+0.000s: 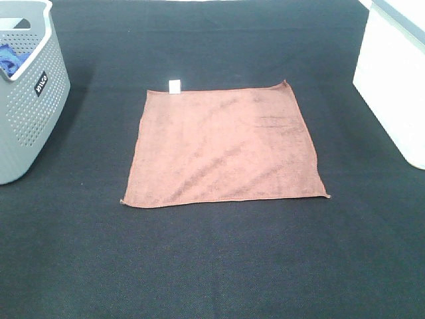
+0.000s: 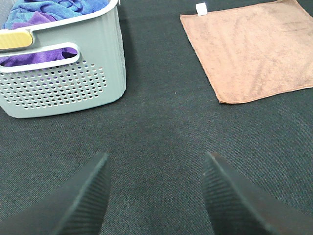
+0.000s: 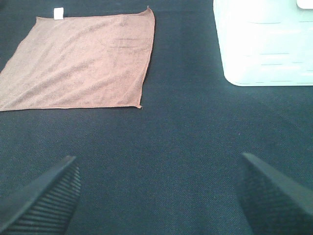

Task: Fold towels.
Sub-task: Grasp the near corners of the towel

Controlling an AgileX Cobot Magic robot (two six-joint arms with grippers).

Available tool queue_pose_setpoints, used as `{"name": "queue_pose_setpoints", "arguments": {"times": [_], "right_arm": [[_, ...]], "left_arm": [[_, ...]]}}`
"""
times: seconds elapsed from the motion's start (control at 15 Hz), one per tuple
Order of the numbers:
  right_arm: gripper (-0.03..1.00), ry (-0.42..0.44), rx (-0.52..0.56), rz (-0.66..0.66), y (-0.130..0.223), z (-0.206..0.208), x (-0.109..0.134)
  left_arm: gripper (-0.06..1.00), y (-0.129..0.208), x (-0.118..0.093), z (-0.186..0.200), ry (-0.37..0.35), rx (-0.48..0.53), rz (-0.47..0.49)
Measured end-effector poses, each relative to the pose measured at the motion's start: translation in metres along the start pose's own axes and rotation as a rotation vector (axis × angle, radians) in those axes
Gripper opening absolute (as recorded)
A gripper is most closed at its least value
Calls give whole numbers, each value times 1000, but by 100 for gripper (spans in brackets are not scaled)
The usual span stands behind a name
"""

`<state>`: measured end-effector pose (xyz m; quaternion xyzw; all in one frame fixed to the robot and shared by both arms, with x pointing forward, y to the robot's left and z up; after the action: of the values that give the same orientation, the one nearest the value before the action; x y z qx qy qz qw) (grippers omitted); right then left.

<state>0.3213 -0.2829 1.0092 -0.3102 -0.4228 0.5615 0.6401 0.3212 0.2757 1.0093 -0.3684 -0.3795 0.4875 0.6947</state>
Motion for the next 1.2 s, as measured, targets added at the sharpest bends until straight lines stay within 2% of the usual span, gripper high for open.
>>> {"name": "queue_pose_setpoints", "arguments": {"times": [1.2], "right_arm": [[81,0,0,0,0,0,0]], "left_arm": [[55,0,0,0,0,0,0]]}}
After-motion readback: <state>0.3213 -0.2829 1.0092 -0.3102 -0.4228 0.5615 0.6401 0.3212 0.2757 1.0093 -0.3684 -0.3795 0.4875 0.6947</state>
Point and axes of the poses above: a point on each arm's last joint axis where the gripper is mounted, z pointing back along that axis away from the gripper, x along the wrist's bending axis when the last joint is at zero, y = z × x, the point moved 10 cm from there along -z, pointing out along that axis toward the gripper, and after that the axes turned 11 degrees about -z, right-handed, at the moved point
